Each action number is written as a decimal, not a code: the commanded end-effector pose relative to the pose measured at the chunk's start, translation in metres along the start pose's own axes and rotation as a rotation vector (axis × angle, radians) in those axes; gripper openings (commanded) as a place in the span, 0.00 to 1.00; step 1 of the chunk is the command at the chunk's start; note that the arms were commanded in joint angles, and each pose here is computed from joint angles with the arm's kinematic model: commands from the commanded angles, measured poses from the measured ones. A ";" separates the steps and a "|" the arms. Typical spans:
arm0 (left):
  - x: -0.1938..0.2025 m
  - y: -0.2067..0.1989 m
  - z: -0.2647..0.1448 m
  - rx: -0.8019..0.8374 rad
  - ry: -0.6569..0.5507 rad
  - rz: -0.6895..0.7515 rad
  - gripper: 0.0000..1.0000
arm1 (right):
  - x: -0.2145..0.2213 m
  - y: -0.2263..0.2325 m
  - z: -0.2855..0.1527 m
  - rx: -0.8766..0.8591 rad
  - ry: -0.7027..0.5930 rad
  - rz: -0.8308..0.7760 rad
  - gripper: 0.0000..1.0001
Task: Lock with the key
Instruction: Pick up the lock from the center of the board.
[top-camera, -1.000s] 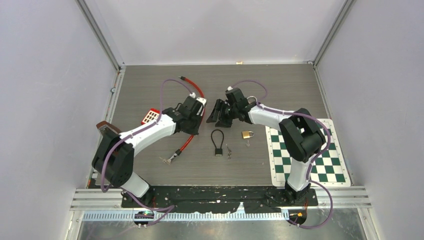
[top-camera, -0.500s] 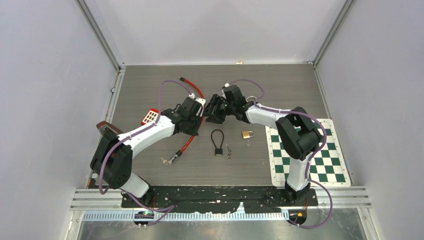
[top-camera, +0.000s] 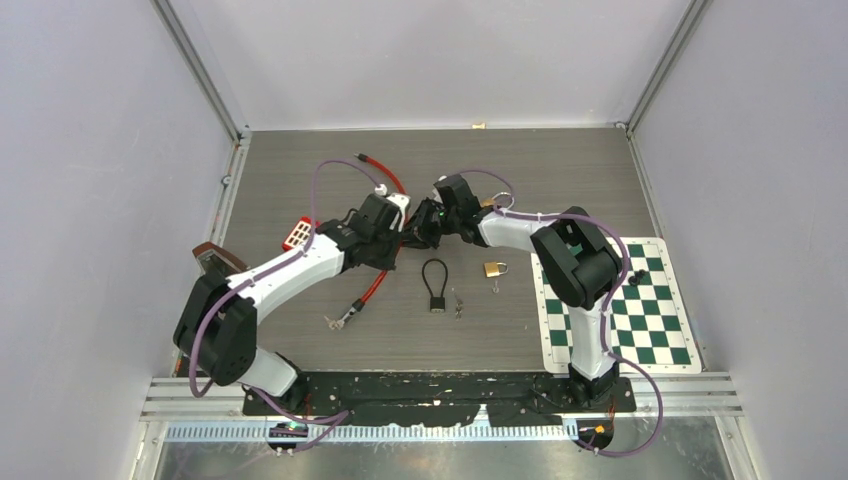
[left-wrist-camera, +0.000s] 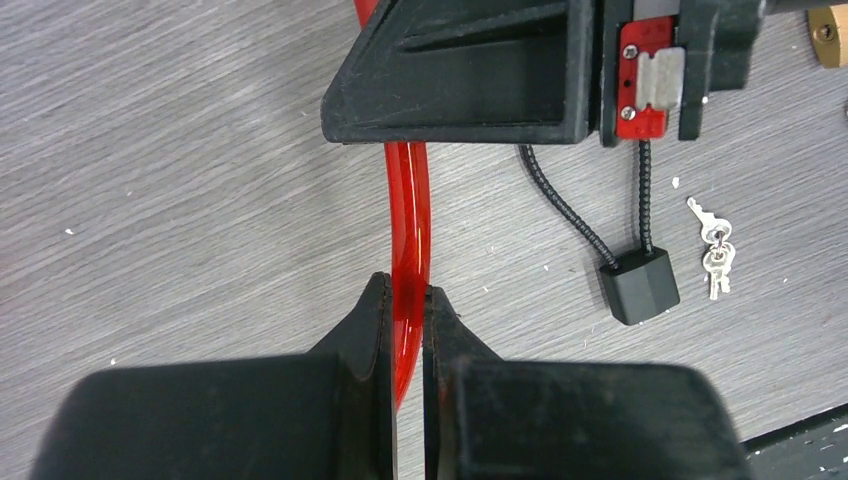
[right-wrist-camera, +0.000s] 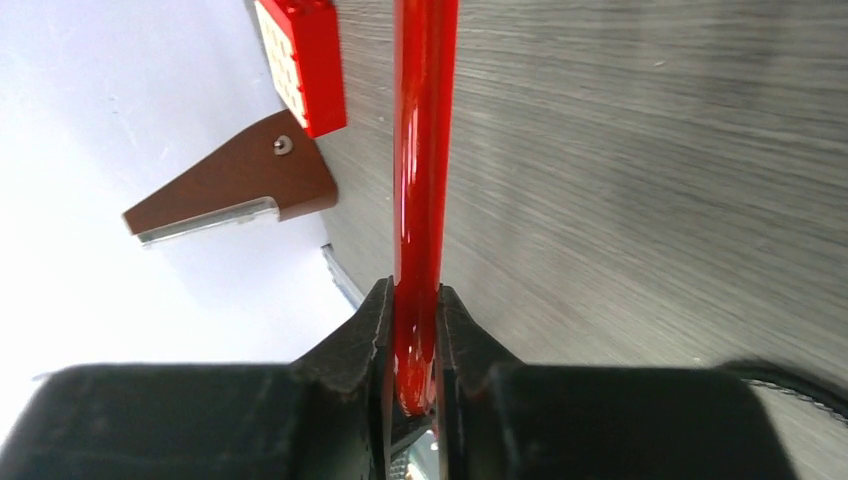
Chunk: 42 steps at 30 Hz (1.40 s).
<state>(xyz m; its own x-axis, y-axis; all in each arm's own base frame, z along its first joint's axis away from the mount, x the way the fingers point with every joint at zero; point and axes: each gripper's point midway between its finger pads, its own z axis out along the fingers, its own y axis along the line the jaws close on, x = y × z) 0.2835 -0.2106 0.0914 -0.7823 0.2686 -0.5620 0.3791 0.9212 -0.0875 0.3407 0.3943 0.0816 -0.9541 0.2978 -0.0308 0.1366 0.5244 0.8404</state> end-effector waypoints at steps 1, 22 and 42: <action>-0.032 -0.009 -0.017 0.049 -0.150 0.018 0.00 | -0.005 0.058 -0.012 -0.187 -0.023 -0.109 0.07; -0.122 -0.007 -0.171 0.310 -0.755 0.019 0.77 | 0.037 0.254 -0.181 -0.718 -0.270 -1.005 0.05; -0.110 -0.072 -0.288 0.815 -0.984 0.304 0.75 | 0.039 0.356 -0.294 -0.874 -0.619 -1.229 0.05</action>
<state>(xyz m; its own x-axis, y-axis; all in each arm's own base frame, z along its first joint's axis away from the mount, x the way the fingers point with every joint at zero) 0.2195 -0.2218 0.3663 -0.1717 -0.1337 -0.9760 0.8780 0.4286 -0.2132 0.2813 0.3812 0.4663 -0.2577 0.2740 -0.9266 -0.9536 0.0827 0.2897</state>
